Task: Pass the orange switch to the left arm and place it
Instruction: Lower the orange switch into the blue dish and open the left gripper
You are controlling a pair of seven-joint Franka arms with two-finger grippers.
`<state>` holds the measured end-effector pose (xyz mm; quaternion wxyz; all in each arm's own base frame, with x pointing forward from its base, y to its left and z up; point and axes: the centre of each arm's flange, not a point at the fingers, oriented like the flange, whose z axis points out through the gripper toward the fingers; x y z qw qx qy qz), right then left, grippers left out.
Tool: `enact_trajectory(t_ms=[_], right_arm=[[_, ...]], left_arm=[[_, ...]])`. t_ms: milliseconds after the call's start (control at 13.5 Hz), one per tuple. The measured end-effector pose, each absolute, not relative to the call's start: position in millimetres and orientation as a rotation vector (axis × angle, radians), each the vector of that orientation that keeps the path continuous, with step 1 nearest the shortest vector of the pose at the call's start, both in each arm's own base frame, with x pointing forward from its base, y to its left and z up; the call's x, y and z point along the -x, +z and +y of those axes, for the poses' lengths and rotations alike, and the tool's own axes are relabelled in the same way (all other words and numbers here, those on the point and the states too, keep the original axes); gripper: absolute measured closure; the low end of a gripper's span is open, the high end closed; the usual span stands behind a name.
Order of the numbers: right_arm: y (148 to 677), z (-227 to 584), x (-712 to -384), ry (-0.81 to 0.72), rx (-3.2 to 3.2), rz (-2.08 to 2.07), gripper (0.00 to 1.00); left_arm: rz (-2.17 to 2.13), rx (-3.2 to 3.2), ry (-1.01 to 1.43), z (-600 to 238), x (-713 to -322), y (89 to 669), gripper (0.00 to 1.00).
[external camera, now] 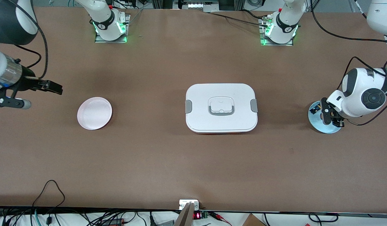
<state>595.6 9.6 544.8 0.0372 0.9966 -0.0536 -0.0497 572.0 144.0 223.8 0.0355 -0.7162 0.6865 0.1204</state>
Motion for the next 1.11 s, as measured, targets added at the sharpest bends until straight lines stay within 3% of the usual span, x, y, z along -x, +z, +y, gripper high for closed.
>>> enact_trajectory(t_ms=[296,741,889,1111], right_arm=[[553.6,12.4,-591.9,-0.081,-3.06,-0.052,0.0],[555.0,19.0,-553.2,-0.078,-3.055,0.127,0.0],[558.4,15.3,-551.7,-0.073,-3.06,0.119,0.0],[565.4,11.7,-553.0,-0.048,-3.069,0.105,0.0]], left_arm=[[2.118,2.184,0.327,160.2,-568.9,198.9,0.59],[2.121,2.195,0.319,165.9,-566.2,188.2,0.56],[2.123,2.198,0.311,176.2,-563.4,186.8,0.4],[2.15,2.167,0.294,176.5,-566.7,191.4,0.08]])
